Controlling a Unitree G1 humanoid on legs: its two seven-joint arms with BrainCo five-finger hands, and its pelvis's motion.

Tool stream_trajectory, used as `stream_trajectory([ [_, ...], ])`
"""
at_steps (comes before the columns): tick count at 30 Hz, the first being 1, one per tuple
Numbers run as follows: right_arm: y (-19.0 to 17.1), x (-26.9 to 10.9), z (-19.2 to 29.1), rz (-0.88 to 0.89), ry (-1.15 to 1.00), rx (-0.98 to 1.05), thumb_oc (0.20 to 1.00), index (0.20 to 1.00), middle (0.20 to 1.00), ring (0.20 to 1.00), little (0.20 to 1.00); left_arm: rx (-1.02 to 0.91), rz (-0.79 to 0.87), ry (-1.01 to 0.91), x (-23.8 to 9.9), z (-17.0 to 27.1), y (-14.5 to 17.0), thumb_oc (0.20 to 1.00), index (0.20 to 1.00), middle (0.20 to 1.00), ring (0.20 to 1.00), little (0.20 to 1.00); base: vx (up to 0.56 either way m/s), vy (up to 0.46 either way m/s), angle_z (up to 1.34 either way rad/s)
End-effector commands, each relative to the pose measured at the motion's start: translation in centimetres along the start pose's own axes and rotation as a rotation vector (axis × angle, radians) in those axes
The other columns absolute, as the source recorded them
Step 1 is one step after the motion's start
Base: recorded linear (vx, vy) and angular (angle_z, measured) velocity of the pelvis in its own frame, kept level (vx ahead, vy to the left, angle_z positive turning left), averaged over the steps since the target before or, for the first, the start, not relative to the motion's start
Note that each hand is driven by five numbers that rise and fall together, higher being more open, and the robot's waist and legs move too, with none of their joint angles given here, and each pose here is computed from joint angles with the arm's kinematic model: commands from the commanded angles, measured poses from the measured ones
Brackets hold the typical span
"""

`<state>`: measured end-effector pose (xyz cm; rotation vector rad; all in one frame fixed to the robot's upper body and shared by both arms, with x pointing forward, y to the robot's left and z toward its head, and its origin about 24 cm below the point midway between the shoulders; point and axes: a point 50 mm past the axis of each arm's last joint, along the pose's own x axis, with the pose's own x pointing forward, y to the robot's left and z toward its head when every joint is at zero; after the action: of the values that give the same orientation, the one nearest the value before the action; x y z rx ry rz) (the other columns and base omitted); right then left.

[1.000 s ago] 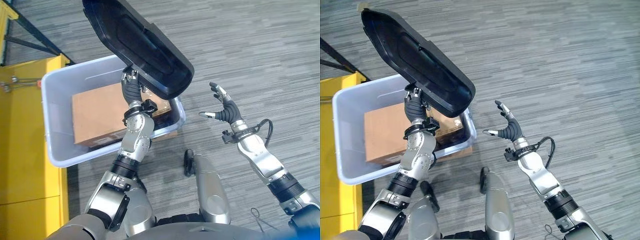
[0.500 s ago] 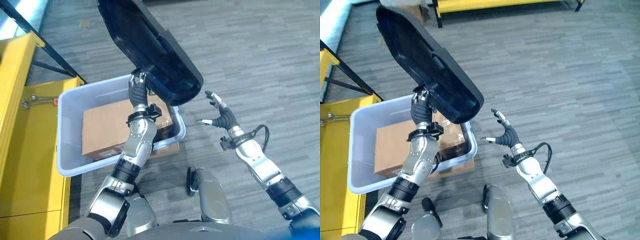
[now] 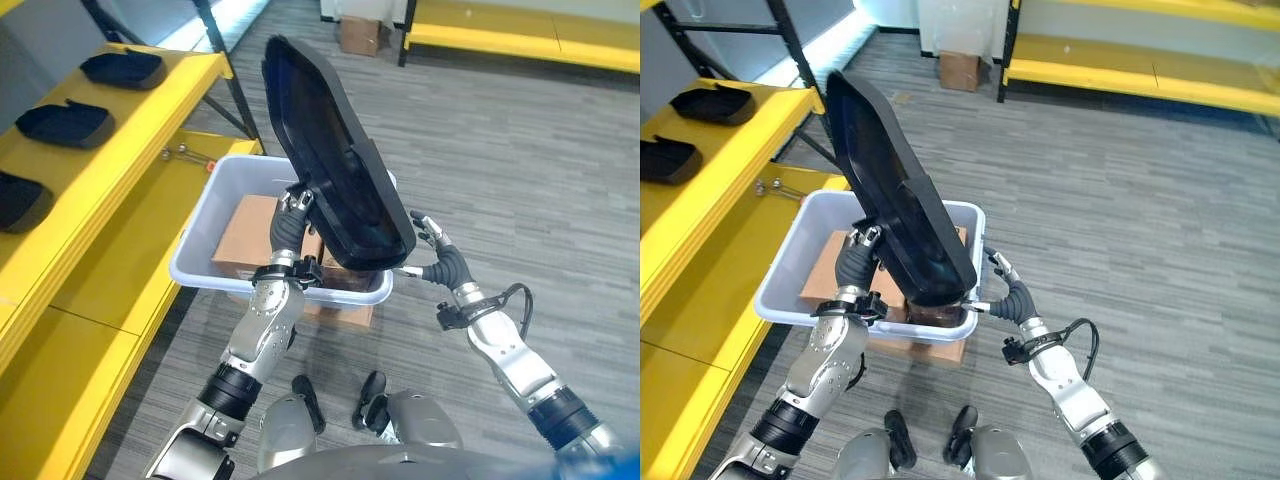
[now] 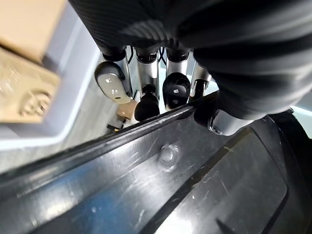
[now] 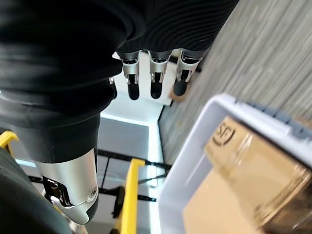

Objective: Move parts from the plastic box to the shelf.

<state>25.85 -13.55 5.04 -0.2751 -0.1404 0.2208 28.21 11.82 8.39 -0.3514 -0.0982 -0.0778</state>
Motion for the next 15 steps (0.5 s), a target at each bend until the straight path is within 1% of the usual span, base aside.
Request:
stream_trajectory([
  [1,-0.1,0.5,1.3,0.003,-0.079,0.002,1.0,1.0,1.0,1.0,1.0,0.009,-0.114,-0.162,0.7,3.5,-1.6,0.2,0.2,0.2,0.2,0.2,-0.08,0.142,0.36],
  [5,0.4,0.3,1.4,0.007,-0.076,0.034,1.0,1.0,1.0,1.0,1.0,0.068,-0.11,-0.144,0.0,3.1,-0.7,0.2,0.2,0.2,0.2,0.2,-0.07,0.074,0.26],
  [9,0.4,0.2,1.4,-0.01,-0.075,0.066,1.0,1.0,1.0,1.0,1.0,0.086,-0.109,-0.12,0.0,2.8,-0.2,0.2,0.2,0.2,0.2,0.2,-0.09,-0.013,0.37],
  [12,-0.1,-0.2,1.8,-0.044,-0.1,0.103,1.0,1.0,1.0,1.0,1.0,0.097,-0.132,-0.096,-0.4,1.9,0.5,0.2,0.2,0.2,0.2,0.2,-0.02,-0.083,0.87],
  [15,-0.5,-0.3,2.8,-0.016,-0.158,0.129,1.0,1.0,1.0,1.0,1.0,0.081,-0.11,-0.103,-1.1,1.9,1.3,0.2,0.2,0.2,0.2,0.2,-0.03,-0.184,1.59],
])
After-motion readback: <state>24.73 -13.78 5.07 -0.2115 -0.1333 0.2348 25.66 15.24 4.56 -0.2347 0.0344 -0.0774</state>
